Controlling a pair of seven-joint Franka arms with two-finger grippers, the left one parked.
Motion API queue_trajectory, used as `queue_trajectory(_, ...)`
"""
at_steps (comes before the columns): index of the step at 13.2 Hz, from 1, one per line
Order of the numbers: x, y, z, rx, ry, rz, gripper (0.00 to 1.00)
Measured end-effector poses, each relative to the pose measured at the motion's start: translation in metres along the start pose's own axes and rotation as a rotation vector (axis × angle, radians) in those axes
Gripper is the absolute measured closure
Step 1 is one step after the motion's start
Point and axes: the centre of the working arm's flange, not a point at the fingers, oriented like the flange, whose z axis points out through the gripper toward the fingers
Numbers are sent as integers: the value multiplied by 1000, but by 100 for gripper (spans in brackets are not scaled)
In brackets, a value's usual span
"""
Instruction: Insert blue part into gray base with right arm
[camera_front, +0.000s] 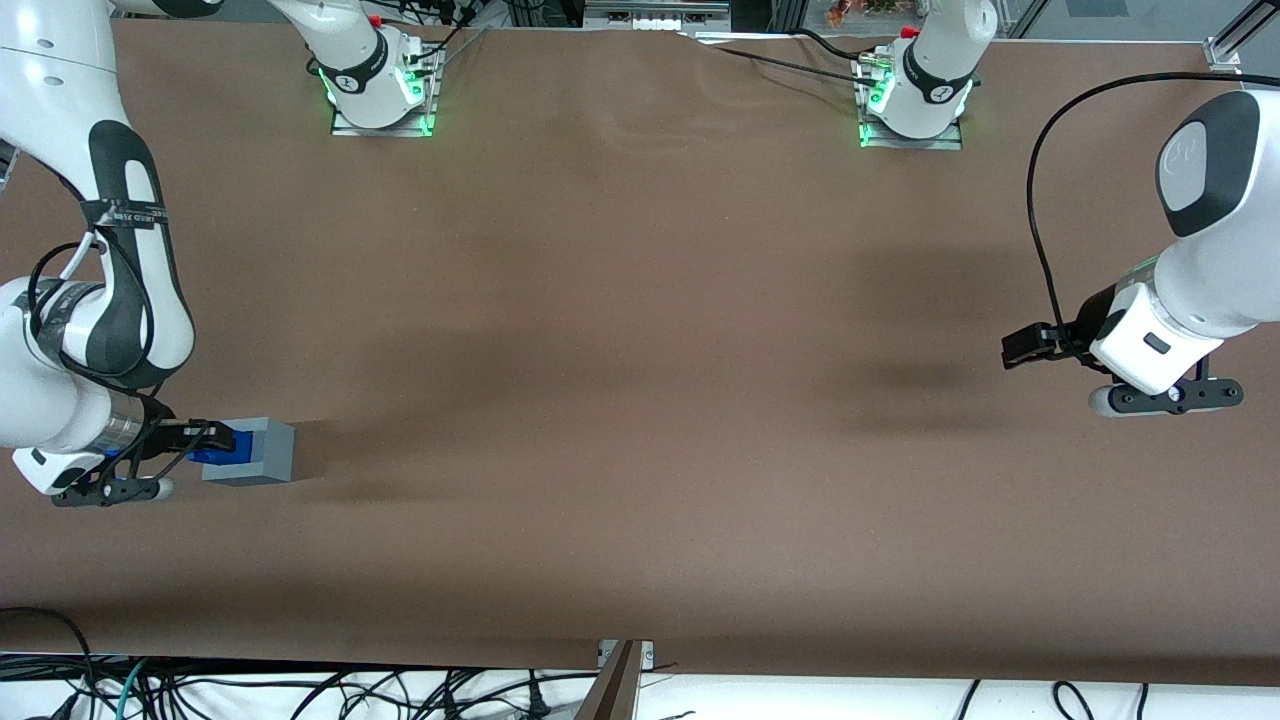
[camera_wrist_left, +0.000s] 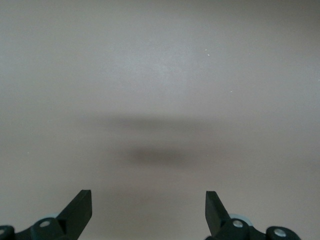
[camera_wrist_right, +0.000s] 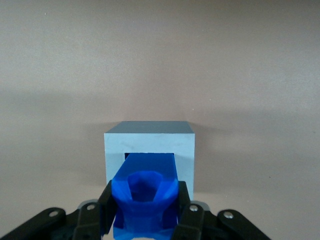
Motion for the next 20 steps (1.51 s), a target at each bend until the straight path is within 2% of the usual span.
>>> queue_trajectory(1, 0, 0, 0, 0, 0, 0, 49)
queue_trajectory(2, 1, 0, 1, -1, 5, 0, 43)
queue_trajectory(5, 12, -2, -13, -13, 60, -12, 7)
queue_trajectory(6, 16, -5, -31, -17, 88, -18, 0)
queue_trajectory(9, 14, -23, -88, -6, 122, -44, 0)
queue_trajectory(10, 11, -34, -104, 5, 120, -58, 0)
queue_trajectory(12, 1, -56, -133, 27, 88, -90, 0)
queue_trajectory(13, -4, -65, -150, 30, 84, -106, 0)
queue_trajectory(14, -9, -73, -172, 27, 100, -118, 0)
queue_trajectory(17, -34, -78, -248, 4, 180, -127, 0)
queue_trajectory(19, -59, -78, -279, -12, 190, -127, 0)
queue_trajectory(20, -69, -79, -284, -15, 177, -128, 0)
